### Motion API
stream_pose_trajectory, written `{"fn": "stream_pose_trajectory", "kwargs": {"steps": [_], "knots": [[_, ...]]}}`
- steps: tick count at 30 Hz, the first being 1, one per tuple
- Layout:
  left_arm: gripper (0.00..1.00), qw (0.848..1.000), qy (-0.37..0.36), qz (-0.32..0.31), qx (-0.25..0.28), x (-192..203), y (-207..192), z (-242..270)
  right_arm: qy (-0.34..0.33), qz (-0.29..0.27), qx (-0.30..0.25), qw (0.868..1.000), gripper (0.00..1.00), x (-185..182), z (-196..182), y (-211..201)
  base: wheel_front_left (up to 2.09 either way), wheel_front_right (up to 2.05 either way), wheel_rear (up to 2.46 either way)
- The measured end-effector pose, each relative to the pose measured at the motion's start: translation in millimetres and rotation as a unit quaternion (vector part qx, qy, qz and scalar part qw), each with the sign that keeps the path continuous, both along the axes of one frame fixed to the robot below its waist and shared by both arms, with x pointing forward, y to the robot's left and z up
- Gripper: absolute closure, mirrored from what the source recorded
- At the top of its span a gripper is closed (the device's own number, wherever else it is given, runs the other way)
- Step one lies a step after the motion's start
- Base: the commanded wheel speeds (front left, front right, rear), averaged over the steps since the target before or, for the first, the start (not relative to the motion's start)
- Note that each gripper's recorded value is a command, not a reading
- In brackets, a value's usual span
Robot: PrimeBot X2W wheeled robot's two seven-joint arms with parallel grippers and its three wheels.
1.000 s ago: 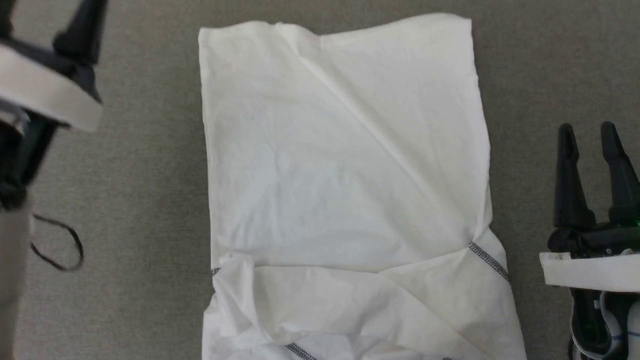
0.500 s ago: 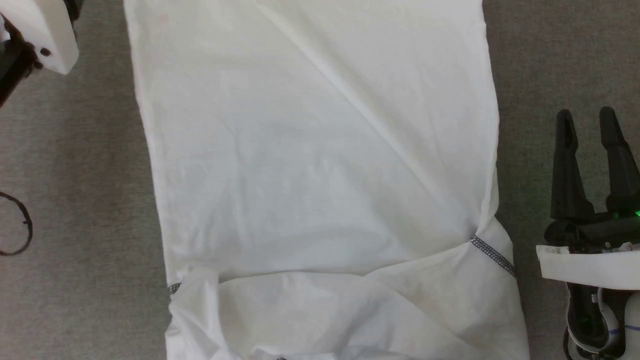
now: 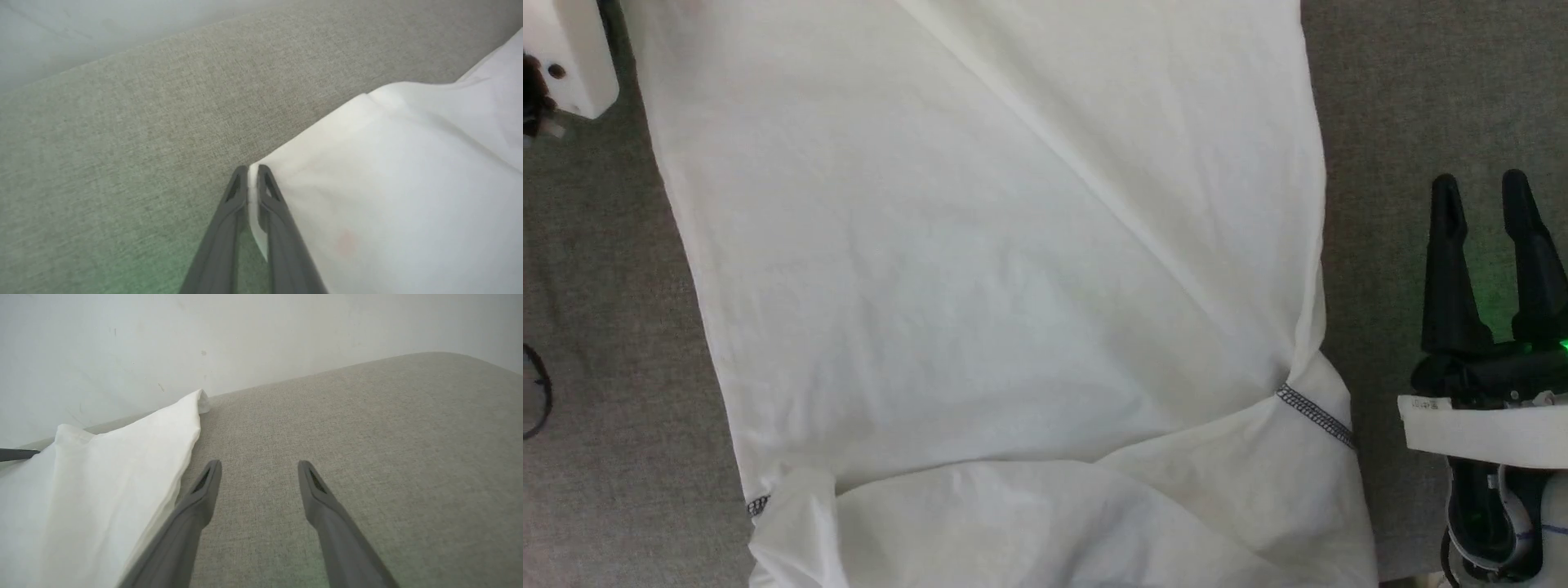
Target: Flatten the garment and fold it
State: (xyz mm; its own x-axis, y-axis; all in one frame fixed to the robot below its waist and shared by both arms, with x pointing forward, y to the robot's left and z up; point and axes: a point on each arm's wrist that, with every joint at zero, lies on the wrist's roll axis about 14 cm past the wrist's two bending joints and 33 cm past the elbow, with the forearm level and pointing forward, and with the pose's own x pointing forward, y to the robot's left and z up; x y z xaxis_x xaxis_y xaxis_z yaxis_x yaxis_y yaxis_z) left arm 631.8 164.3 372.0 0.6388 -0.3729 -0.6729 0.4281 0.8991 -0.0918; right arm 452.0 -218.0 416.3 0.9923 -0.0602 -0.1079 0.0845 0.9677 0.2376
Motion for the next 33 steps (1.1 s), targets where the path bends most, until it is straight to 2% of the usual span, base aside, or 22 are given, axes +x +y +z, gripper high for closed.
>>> {"fn": "stream_pose_trajectory", "kwargs": {"steps": [4,7,14,18,21,26,29,33], "knots": [[1.0,1.0,-0.003,-0.002,-0.015,-5.5,-5.8,3.9,-0.024,0.01,-0.021,0.999,0.0,10.1,18.8,1.6,0.0,0.0,0.0],[1.0,1.0,-0.008,0.0,-0.026,-13.6,-7.8,9.5,-0.068,0.024,-0.053,0.996,0.0,24.2,54.8,5.9,0.0,0.0,0.0],[1.0,0.998,-0.031,0.0,-0.057,-30.5,-21.3,29.7,-0.184,0.09,-0.139,0.969,0.0,67.2,172.0,46.7,0.0,0.0,0.0],[1.0,0.997,-0.047,0.008,-0.066,-33.4,-18.7,42.5,-0.184,0.125,-0.164,0.961,0.0,100.9,203.6,64.7,0.0,0.0,0.0],[1.0,0.996,-0.055,0.012,-0.068,-33.9,-15.7,46.2,-0.125,0.128,-0.141,0.974,0.0,133.2,192.6,65.6,0.0,0.0,0.0],[1.0,0.996,-0.059,0.011,-0.073,-30.3,-18.4,42.1,0.012,0.117,-0.126,0.985,0.0,175.0,136.4,56.0,0.0,0.0,0.0],[1.0,0.996,-0.055,0.012,-0.071,-29.5,-17.3,35.0,0.091,0.109,-0.11,0.984,0.0,186.9,95.9,51.5,0.0,0.0,0.0],[1.0,0.996,-0.051,0.012,-0.069,-27.7,-16.1,27.0,0.203,0.11,-0.091,0.969,0.0,185.7,36.3,50.9,0.0,0.0,0.0]]}}
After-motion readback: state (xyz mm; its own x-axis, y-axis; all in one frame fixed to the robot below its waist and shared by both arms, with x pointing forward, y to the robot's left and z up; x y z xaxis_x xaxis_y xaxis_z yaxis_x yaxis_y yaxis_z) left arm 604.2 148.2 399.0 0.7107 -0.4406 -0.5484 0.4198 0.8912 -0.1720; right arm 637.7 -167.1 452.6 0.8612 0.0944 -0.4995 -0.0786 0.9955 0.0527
